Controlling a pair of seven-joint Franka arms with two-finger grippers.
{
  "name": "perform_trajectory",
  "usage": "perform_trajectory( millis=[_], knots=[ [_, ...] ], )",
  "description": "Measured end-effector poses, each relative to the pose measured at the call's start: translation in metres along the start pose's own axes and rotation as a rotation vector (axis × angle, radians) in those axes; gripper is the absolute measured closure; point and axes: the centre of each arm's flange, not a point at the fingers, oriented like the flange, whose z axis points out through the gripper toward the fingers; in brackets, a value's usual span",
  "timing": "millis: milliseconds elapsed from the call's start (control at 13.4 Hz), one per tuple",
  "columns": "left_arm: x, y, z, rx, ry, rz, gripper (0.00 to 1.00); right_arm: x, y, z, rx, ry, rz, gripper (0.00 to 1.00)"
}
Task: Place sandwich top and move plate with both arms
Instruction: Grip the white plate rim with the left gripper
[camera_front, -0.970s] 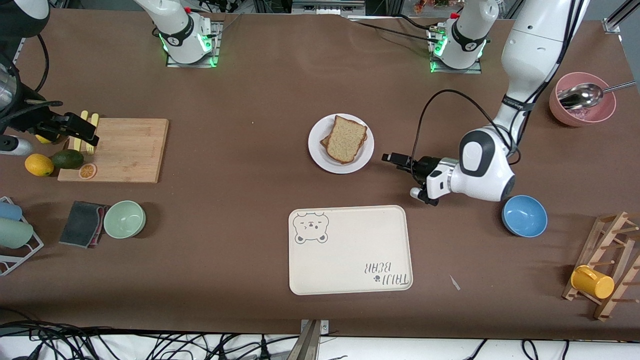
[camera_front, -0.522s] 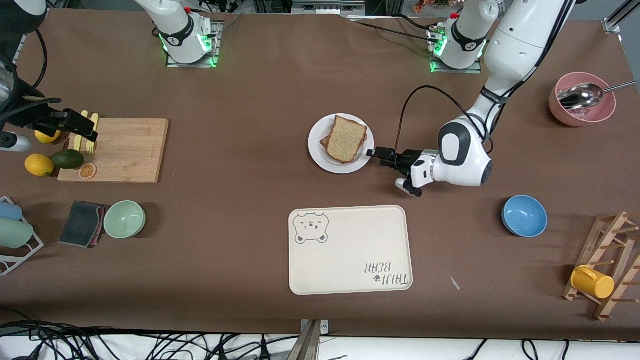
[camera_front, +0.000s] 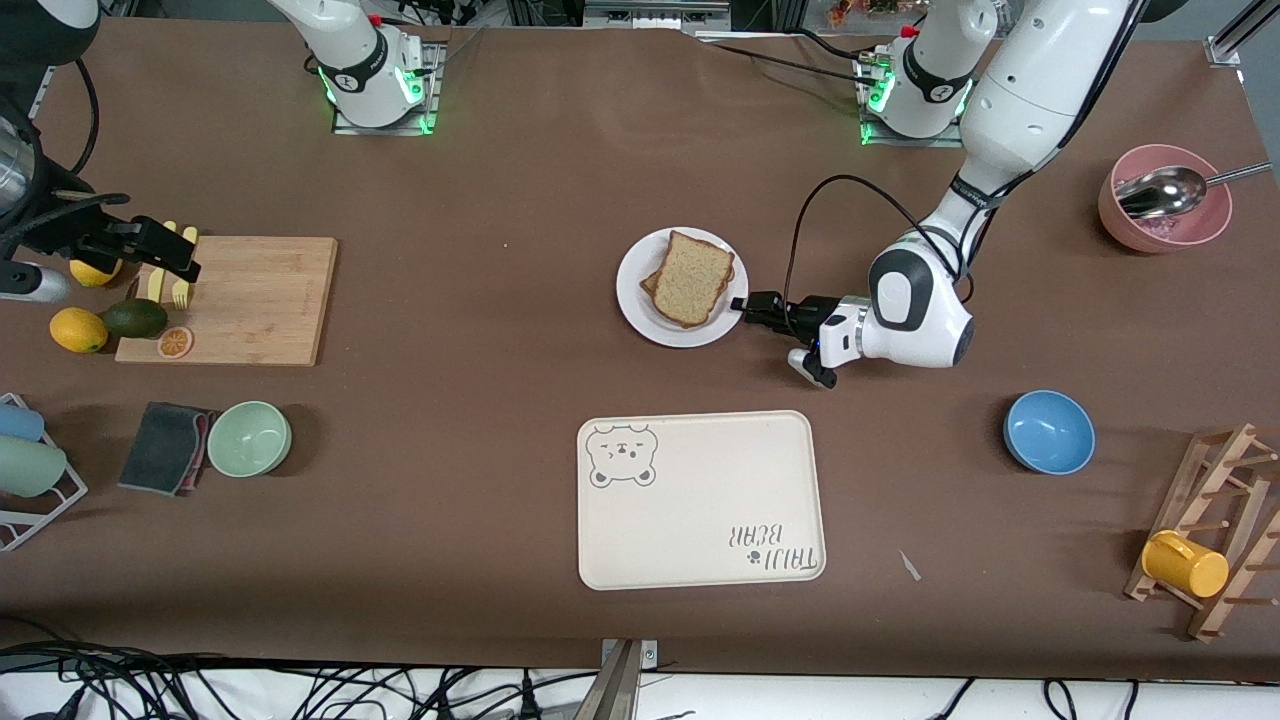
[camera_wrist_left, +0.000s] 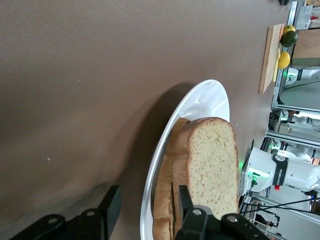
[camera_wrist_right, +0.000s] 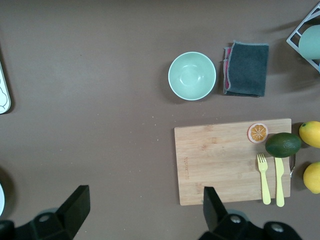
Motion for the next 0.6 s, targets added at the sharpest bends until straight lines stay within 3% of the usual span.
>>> perform_trajectory(
  millis=[149,597],
  knots=[
    [-0.0004,-0.0008,0.0007,0.000,-0.001,0.010,0.62,-0.0013,-0.0028,0.0038,-0.001,-0.013,-0.010,0.00],
    [-0.0026,-0.0014,0.0096,-0.003,-0.017,0.039,0.72,-0.0038,-0.0111,0.0064,-0.003,-0.027,-0.060,0.00]
  ],
)
